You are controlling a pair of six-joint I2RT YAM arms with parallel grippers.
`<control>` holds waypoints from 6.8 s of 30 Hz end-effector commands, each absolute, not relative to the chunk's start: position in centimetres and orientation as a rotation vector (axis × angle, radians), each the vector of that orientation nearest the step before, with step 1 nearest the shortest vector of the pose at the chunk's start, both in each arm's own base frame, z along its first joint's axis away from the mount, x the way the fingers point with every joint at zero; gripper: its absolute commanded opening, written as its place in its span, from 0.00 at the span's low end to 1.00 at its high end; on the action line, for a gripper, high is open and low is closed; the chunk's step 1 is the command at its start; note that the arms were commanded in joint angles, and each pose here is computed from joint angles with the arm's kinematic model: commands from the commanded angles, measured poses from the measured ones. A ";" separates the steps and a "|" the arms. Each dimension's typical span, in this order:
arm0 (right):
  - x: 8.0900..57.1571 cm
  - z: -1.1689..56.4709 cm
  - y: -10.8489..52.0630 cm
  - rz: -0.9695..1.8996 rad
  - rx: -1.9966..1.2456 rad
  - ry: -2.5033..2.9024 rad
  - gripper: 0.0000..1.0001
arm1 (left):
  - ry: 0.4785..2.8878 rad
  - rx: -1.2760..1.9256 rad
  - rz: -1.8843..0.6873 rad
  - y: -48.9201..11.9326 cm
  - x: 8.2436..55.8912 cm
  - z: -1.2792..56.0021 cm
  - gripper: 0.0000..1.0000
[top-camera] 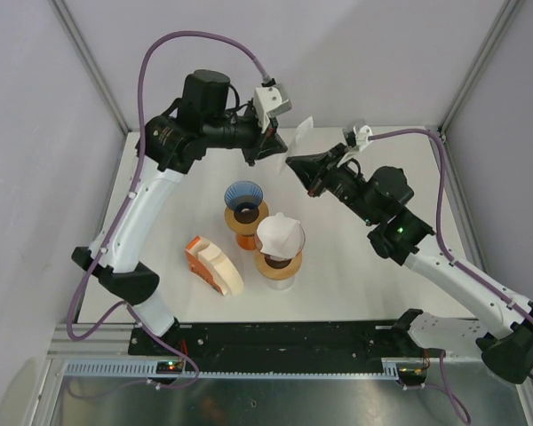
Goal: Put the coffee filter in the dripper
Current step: Place the coffee filter in the coffee dripper.
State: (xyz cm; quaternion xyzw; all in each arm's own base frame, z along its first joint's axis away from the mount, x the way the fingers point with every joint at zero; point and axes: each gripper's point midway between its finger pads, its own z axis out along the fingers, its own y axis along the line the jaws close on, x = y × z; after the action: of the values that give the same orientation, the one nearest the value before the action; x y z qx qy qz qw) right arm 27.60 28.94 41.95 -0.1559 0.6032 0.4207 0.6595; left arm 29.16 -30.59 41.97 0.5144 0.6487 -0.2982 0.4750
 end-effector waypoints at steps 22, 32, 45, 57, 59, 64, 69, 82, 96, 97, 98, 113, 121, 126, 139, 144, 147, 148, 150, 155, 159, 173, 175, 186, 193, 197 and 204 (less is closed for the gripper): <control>30.7 41.2 24.9 0.727 -0.142 1.435 0.00 | 1.634 1.072 -0.435 -26.6 32.1 43.9 0.00; 30.8 41.7 27.5 0.799 -0.132 1.391 0.00 | 1.649 1.127 -0.613 -29.0 30.5 42.6 0.27; 30.0 41.7 28.7 0.815 -0.160 1.387 0.00 | 1.630 1.126 -0.698 -30.2 30.3 43.0 0.79; 28.8 42.5 29.9 0.880 -0.217 1.351 0.00 | 1.630 1.093 -0.582 -30.0 32.3 42.7 0.47; 28.7 42.5 30.0 0.882 -0.219 1.349 0.00 | 1.635 1.094 -0.591 -30.2 32.3 42.4 0.45; 28.8 42.4 30.3 0.881 -0.215 1.357 0.00 | 1.653 1.087 -0.588 -30.3 32.6 41.8 0.47; 28.6 42.5 30.9 0.873 -0.233 1.355 0.00 | 1.678 1.093 -0.571 -30.5 32.8 40.8 0.48; 29.4 41.7 28.9 0.761 -0.197 1.404 0.00 | 1.706 1.075 -0.540 -28.8 33.6 40.0 0.02; 31.6 41.4 28.5 0.747 -0.158 1.391 0.23 | 1.695 0.987 -0.256 -27.0 36.2 41.2 0.00; 31.1 42.0 29.1 0.770 -0.179 1.367 0.31 | 1.692 0.993 -0.243 -27.2 36.2 41.1 0.00; 30.8 42.4 29.4 0.785 -0.188 1.348 0.40 | 1.688 0.999 -0.240 -27.5 36.1 41.1 0.00; 31.7 41.6 30.9 0.740 -0.096 1.341 0.56 | 1.711 0.974 -0.522 -30.9 33.9 41.3 0.00; 32.3 42.2 31.1 0.737 -0.050 1.304 0.57 | 1.722 0.980 -0.544 -31.2 33.8 40.8 0.00; 33.0 41.8 30.2 0.682 -0.003 1.320 0.50 | 1.718 0.982 -0.534 -31.1 33.9 40.8 0.00; 32.4 42.6 28.9 0.642 0.001 1.315 0.45 | 1.717 0.971 -0.450 -30.2 34.6 40.8 0.00; 33.3 42.1 28.3 0.600 0.037 1.321 0.40 | 1.712 0.976 -0.468 -30.3 34.3 41.0 0.00; 34.0 41.6 28.1 0.566 0.054 1.324 0.36 | 1.712 0.984 -0.493 -30.6 33.9 40.9 0.00; 34.3 41.5 28.0 0.552 0.061 1.326 0.35 | 1.713 0.988 -0.498 -30.6 33.9 40.8 0.00; 34.7 41.3 27.9 0.529 0.070 1.328 0.34 | 1.716 0.994 -0.506 -30.7 33.7 40.6 0.00; 35.6 41.2 28.3 0.493 0.066 1.319 0.40 | 1.720 1.012 -0.527 -31.0 33.3 40.2 0.00; 36.7 41.0 28.7 0.455 0.047 1.341 0.45 | 1.727 1.026 -0.528 -31.2 33.2 39.7 0.00; 38.0 40.3 25.7 0.342 0.068 1.391 0.00 | 1.732 0.956 -0.225 -27.3 36.1 40.3 0.00; 38.2 39.9 24.9 0.312 0.086 1.409 0.00 | 1.732 0.935 -0.167 -26.5 36.6 40.6 0.00; 38.5 39.0 24.3 0.331 0.115 1.450 0.00 | 1.708 0.862 -0.014 -24.3 37.9 42.5 0.02; 38.6 39.0 25.5 0.419 0.075 1.461 0.00 | 1.693 0.924 -0.243 -27.1 35.8 42.3 0.32; 39.0 38.7 26.5 0.458 0.002 1.536 0.00 | 1.663 0.927 -0.360 -27.5 34.5 43.9 0.52; 38.5 37.6 26.8 0.426 -0.203 1.817 0.00 | 1.603 0.897 -0.451 -24.7 33.0 47.4 0.82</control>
State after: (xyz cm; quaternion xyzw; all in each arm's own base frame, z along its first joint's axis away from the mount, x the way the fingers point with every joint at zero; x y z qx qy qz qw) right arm 39.83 26.26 38.34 -0.0284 0.7264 0.1811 0.6623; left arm 35.70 -27.00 41.81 0.3984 0.7252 -0.1510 0.5409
